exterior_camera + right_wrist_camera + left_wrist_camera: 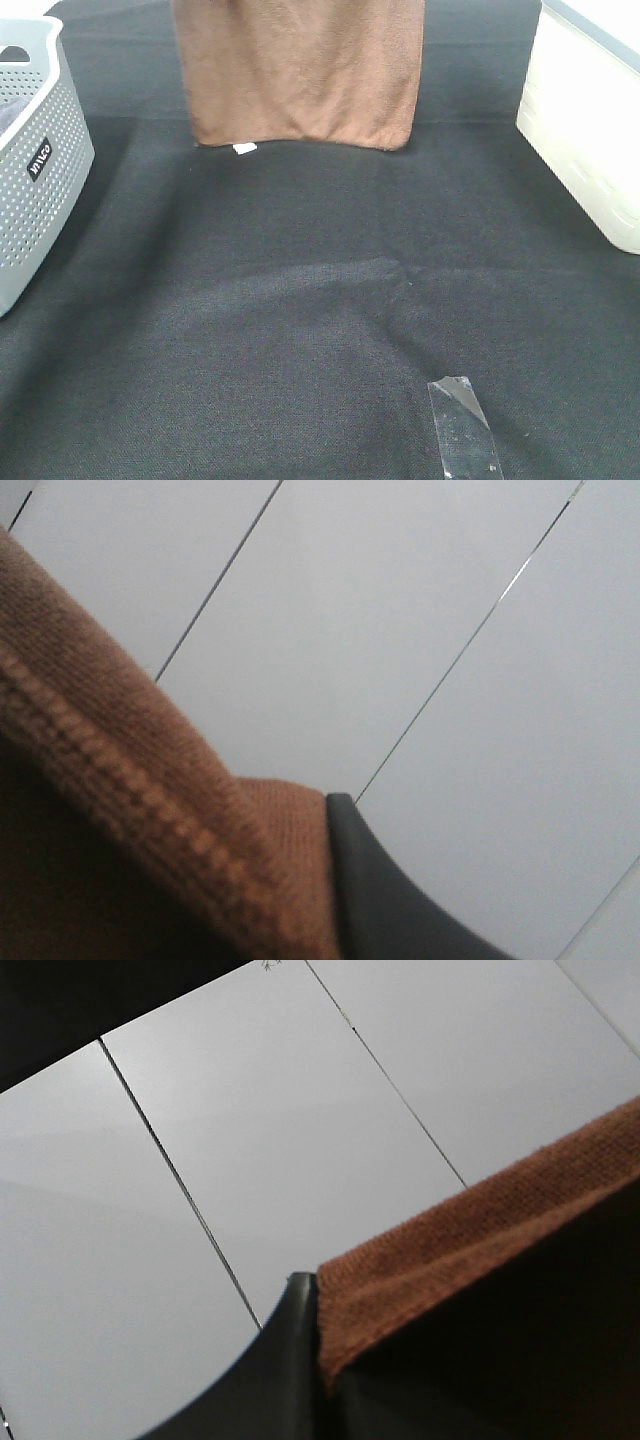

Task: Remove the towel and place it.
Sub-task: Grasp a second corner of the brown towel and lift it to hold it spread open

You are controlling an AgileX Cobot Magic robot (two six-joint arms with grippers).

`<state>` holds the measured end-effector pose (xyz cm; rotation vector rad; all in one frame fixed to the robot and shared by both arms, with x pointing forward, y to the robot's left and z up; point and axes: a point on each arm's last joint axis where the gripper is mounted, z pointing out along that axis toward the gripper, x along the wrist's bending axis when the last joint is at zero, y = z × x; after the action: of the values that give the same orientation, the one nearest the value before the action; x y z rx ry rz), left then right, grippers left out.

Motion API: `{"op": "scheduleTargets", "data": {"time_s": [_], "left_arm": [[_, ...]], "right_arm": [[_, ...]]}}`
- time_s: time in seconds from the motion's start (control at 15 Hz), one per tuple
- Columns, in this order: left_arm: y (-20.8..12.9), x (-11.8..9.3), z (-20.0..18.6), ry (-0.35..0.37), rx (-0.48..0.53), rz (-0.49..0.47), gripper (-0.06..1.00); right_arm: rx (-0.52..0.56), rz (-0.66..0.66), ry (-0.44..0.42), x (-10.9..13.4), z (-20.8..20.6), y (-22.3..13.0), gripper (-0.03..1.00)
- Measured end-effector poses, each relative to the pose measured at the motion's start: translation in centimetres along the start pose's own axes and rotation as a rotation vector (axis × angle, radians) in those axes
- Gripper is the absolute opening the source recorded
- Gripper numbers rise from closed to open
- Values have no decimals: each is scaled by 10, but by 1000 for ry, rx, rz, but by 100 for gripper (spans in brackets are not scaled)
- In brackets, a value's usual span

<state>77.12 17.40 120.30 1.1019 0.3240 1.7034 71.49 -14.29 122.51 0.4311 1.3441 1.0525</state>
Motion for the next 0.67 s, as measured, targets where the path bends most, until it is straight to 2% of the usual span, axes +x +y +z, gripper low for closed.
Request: {"op": "scheduleTargets", "data": {"time_s": [0.27, 0.47, 0.53, 0.67], "left_arm": [[-5, -1, 0, -7, 45, -11, 0], [-13, -5, -1, -23, 153, -67, 0], [-19, -23, -3, -65, 334, -127, 0], [-25, -51, -12, -146, 564, -179, 0]], "right_arm": [[32, -1, 6, -1, 0, -4, 0], [73, 60, 15, -1, 0, -11, 0], [170, 129, 52, 2, -1, -20, 0], [362, 227, 129, 10, -6, -36, 0]]}}
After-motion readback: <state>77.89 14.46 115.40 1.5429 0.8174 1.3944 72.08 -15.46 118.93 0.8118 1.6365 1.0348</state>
